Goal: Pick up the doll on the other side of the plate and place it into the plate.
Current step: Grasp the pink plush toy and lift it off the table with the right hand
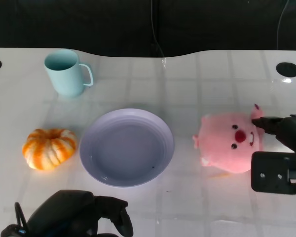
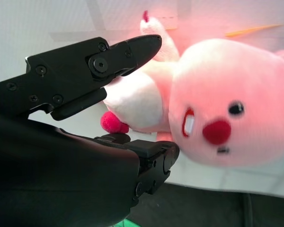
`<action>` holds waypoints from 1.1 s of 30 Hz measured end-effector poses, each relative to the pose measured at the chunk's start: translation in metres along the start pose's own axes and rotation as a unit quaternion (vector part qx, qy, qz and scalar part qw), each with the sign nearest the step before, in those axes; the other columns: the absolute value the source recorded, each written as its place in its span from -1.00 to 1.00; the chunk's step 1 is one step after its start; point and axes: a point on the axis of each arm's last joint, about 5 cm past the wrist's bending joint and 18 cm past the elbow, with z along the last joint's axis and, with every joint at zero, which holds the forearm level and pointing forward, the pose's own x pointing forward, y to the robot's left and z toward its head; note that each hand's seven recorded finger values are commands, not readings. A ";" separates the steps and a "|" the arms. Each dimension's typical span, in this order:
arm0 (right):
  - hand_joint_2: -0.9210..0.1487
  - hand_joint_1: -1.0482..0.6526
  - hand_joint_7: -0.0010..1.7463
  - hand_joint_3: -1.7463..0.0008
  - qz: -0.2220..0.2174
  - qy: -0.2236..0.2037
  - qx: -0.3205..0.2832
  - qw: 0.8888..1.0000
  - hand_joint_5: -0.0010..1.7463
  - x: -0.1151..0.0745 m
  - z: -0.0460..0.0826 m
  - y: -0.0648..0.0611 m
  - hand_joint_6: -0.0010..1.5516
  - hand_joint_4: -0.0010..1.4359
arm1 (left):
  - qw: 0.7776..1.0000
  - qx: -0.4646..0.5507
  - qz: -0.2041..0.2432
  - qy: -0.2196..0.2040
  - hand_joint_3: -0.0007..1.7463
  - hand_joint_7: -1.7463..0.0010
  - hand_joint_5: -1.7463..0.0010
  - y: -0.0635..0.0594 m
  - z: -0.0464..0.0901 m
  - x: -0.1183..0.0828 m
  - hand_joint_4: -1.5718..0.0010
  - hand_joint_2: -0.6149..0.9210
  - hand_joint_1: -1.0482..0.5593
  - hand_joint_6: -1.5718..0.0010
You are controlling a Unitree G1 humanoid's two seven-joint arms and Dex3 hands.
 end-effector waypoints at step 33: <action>-1.00 -0.10 -0.93 0.66 -0.073 -0.002 0.017 0.997 -0.07 0.071 0.005 0.026 0.58 0.27 | 1.000 -0.005 0.006 -0.001 -0.61 0.00 -0.54 0.002 0.009 -0.001 0.09 1.00 -0.06 0.02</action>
